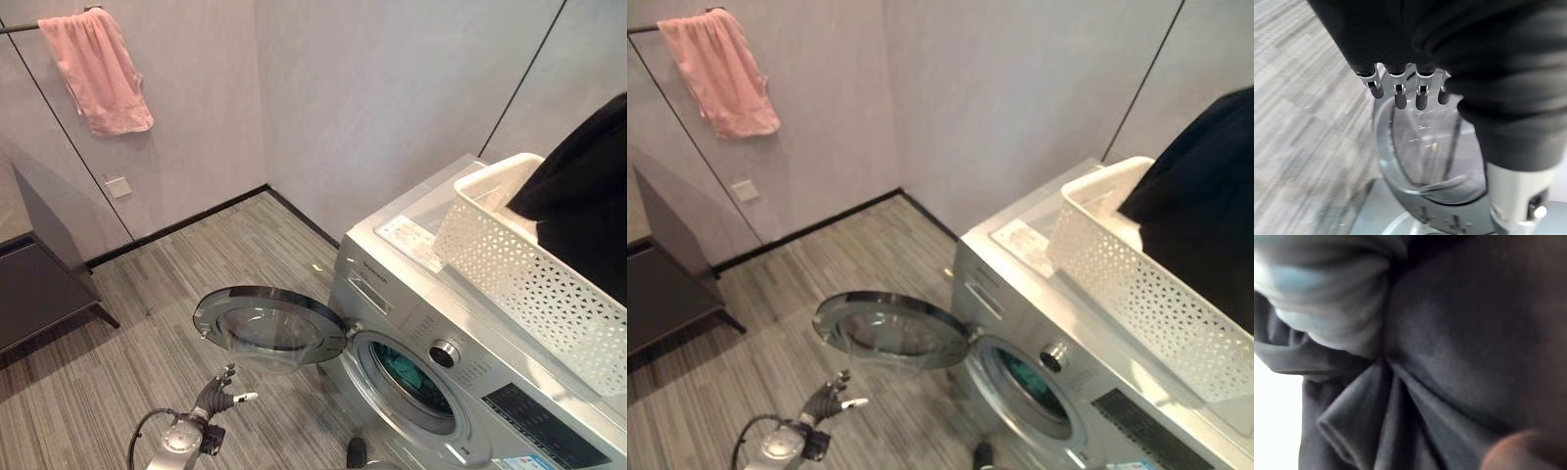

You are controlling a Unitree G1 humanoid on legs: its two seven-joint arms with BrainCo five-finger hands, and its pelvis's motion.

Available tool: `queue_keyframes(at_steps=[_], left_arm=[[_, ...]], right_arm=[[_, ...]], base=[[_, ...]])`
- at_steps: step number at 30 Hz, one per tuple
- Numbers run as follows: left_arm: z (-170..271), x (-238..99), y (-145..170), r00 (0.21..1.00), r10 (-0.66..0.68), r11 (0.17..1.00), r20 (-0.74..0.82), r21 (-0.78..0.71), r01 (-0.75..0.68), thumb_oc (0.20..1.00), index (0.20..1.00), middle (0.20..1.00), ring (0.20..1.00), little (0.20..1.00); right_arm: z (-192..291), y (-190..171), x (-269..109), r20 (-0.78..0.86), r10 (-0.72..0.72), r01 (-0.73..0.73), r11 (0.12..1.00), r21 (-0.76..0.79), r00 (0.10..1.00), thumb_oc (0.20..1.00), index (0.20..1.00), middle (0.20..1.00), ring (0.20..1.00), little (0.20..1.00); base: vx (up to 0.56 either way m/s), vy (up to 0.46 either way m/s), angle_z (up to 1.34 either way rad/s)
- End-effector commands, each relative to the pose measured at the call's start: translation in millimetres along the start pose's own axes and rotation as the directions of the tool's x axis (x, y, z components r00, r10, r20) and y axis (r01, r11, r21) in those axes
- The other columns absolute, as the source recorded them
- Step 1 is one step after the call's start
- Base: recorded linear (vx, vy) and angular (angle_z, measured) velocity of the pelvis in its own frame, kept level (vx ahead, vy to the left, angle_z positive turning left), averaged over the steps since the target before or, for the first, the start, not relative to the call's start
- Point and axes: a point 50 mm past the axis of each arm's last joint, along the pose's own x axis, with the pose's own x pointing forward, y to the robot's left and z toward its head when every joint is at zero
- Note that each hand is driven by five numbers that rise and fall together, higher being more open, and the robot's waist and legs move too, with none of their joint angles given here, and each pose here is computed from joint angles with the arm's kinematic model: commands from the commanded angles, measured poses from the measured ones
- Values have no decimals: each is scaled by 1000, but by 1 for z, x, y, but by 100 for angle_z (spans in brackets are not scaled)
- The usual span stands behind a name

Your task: Grab the laundry basket,head to the washer,open it,put in the laundry and shut it.

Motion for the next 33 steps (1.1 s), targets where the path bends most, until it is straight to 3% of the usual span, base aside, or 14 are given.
queue_keyframes(at_steps=[1,6,16,24,33], left_arm=[[50,14,8,985,-13,997,171,71,1,1000,1000,1000,1000,1000],[68,17,3,972,-49,993,232,114,22,1000,1000,1000,1000,1000],[64,18,1,975,-30,994,220,112,5,1000,1000,1000,1000,1000],[45,13,1,985,-19,995,169,105,2,1000,1000,1000,1000,1000],[41,14,1,989,-16,988,145,152,-6,1000,1000,1000,1000,1000]], right_arm=[[42,-44,29,142,-232,235,972,-4,962,200,200,200,200,200],[63,-61,47,180,-345,351,936,-5,921,200,200,200,200,200],[100,-79,53,300,-476,485,873,47,827,200,200,200,200,200],[116,-60,39,390,-458,461,883,91,799,200,200,200,200,200],[125,-27,-13,525,-417,471,881,35,742,200,200,200,200,200]], base=[[-24,3,-5],[-28,26,3],[-83,130,-4],[-97,277,-41],[-152,239,-44]])
